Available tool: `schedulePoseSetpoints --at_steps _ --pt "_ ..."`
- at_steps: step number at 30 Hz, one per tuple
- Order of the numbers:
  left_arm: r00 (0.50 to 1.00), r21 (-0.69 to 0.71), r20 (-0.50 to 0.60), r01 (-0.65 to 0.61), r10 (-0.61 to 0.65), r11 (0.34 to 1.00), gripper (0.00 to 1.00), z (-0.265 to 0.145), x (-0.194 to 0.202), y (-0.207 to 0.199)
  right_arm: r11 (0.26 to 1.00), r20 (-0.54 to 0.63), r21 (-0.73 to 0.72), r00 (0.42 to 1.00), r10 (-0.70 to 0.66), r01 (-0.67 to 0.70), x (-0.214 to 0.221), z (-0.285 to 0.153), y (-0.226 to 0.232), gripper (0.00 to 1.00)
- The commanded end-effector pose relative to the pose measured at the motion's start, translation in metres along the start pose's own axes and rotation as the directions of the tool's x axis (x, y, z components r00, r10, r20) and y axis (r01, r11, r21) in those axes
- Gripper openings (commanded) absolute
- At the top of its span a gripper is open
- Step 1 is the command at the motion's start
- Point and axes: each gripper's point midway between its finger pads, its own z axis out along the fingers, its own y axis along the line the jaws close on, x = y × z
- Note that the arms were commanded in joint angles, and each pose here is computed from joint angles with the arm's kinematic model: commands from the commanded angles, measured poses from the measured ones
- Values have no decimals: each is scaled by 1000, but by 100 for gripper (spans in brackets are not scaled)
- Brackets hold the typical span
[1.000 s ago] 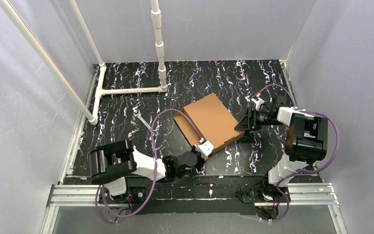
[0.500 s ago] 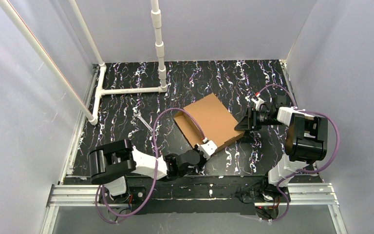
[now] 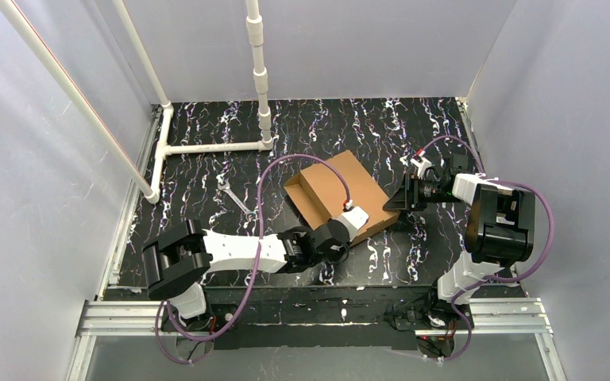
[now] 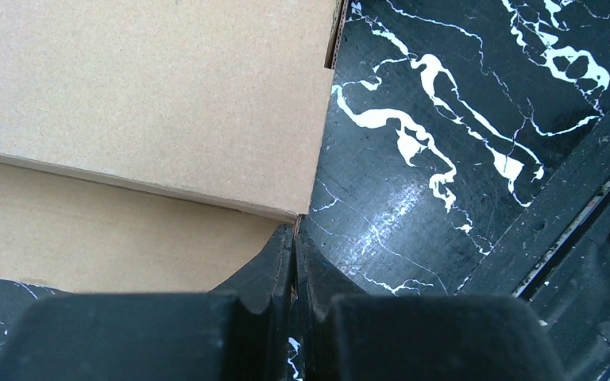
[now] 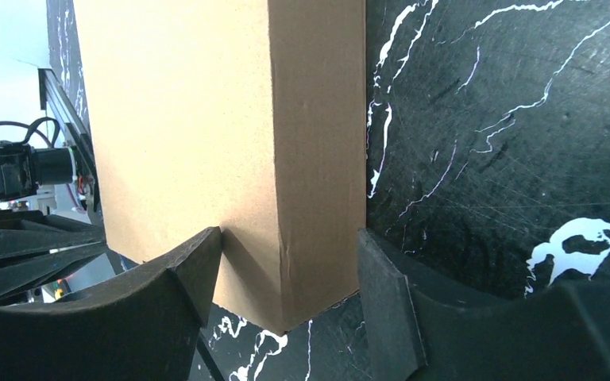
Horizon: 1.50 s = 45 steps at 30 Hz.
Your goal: Fold the paper box
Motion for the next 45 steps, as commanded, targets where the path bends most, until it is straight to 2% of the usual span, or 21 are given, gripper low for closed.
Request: schedulePoseSetpoints --at_steps 1,4,7,11,16,18,20,22,24,27,30,35,39,45 --pt "994 32 63 92 -94 995 0 -10 -42 -4 991 -45 124 998 -53 58 7 1 -26 70" --pt "990 68 44 133 -136 989 3 -15 -42 -8 991 -47 125 998 -50 56 7 1 -26 70" --pt "988 81 22 153 -155 985 12 -18 -37 -8 991 -46 121 998 -53 58 7 1 -25 70" --pt "981 118 20 189 -193 975 27 -29 -39 -11 993 -45 100 997 -62 66 6 1 -21 71" --pt "955 135 75 275 -286 952 48 -56 -55 0 995 -30 49 996 -87 88 1 -1 -9 77" --pt "916 126 100 376 -389 918 57 -72 -60 17 995 -20 24 995 -101 101 -2 -2 -3 82" --pt "857 75 101 500 -505 863 68 -83 -53 42 992 -10 15 992 -124 124 -6 -4 2 91" --pt "794 35 110 598 -597 801 74 -91 -40 65 988 -1 17 989 -151 151 -10 -7 4 97" --pt "716 19 142 689 -684 725 83 -97 -25 83 985 8 16 985 -173 173 -15 -9 7 98" --pt "572 -17 172 815 -802 579 87 -98 11 103 978 21 17 978 -209 209 -23 -14 12 99" --pt "477 -43 165 878 -863 477 91 -94 35 108 968 44 26 967 -250 249 -35 -20 19 98" --pt "434 71 158 891 -887 449 98 -78 35 98 961 80 50 958 -276 273 -48 -20 26 98" --pt "425 192 186 868 -886 457 98 -67 24 95 961 68 36 958 -277 275 -45 -12 29 98" --pt "375 314 197 851 -906 421 98 -46 15 94 967 60 15 965 -255 255 -44 -3 29 98"
